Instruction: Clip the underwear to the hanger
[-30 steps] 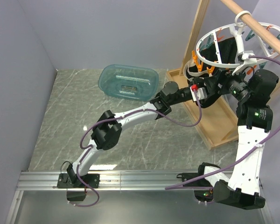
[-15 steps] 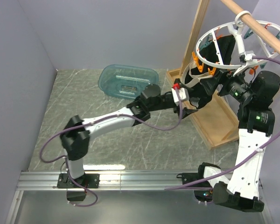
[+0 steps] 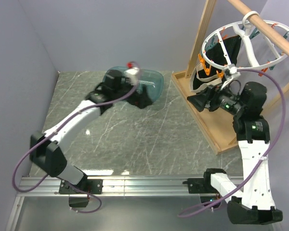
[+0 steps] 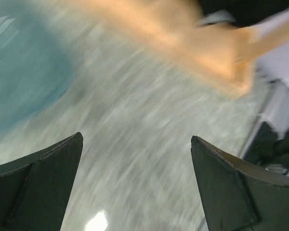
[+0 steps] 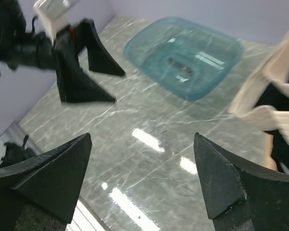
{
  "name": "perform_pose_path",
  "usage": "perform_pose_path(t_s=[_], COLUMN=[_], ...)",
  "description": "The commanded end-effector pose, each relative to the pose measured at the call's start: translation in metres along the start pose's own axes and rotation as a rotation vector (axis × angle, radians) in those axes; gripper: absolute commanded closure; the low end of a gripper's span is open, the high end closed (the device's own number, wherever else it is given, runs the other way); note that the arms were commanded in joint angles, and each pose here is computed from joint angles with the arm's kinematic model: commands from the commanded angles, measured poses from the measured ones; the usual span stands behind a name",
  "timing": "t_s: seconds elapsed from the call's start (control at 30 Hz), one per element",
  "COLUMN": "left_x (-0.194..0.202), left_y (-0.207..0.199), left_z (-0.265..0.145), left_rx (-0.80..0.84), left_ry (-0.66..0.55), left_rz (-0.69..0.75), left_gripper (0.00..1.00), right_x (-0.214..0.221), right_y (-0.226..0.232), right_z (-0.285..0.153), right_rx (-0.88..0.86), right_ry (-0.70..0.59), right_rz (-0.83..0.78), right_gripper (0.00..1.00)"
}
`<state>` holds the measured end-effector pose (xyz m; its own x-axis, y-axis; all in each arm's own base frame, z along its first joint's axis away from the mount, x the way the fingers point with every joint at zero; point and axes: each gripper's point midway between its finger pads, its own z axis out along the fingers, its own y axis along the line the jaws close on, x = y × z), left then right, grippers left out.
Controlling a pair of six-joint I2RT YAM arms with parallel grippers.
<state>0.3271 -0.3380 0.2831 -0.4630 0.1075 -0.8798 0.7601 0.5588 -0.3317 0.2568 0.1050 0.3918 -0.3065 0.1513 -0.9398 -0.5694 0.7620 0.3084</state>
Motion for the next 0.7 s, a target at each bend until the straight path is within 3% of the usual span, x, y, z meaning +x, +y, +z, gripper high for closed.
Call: perform_pose_path(t_s=[0.0, 0.07, 0.13, 0.27, 0.4, 0.67], left_x=[0.011, 0.007, 0.027, 0.049, 0.065, 0.105], left_y=[0.04, 0.067, 0.09, 0.14, 0.156, 0.167], left_z=[-0.072, -0.091, -0.103, -0.147, -0.172, -0.207], left_rx=[-0.109, -0.192, -0.274, -0.45, -0.577, -0.723], left_ry=[0.032, 0.04, 0.129, 0.116, 0.078, 0.06], left_rz=[-0.107, -0.087, -0.129, -0.212, -0.2, -0.176], left_gripper=[0.01, 0.01, 0.01, 0.01, 0.01, 0.01], right_x=[0.002, 0.016, 0.031, 0.064, 0.099, 0.152], right_y=[0.01, 0.011, 0.007, 0.008, 0.011, -0.018], right_z=[0.015, 0.026, 0.034, 0.058, 0.076, 0.061], right_rx=[-0.037, -0.052, -0.048, -0.068, -0.072, 0.052], right_ry=[-0.012, 0.015, 0.051, 0.119, 0.197, 0.25], right_rz=[-0.022, -0.016, -0.014, -0.03, -0.053, -0.098], right_gripper=[0.07, 0.05, 0.05, 0.05, 0.05, 0.04])
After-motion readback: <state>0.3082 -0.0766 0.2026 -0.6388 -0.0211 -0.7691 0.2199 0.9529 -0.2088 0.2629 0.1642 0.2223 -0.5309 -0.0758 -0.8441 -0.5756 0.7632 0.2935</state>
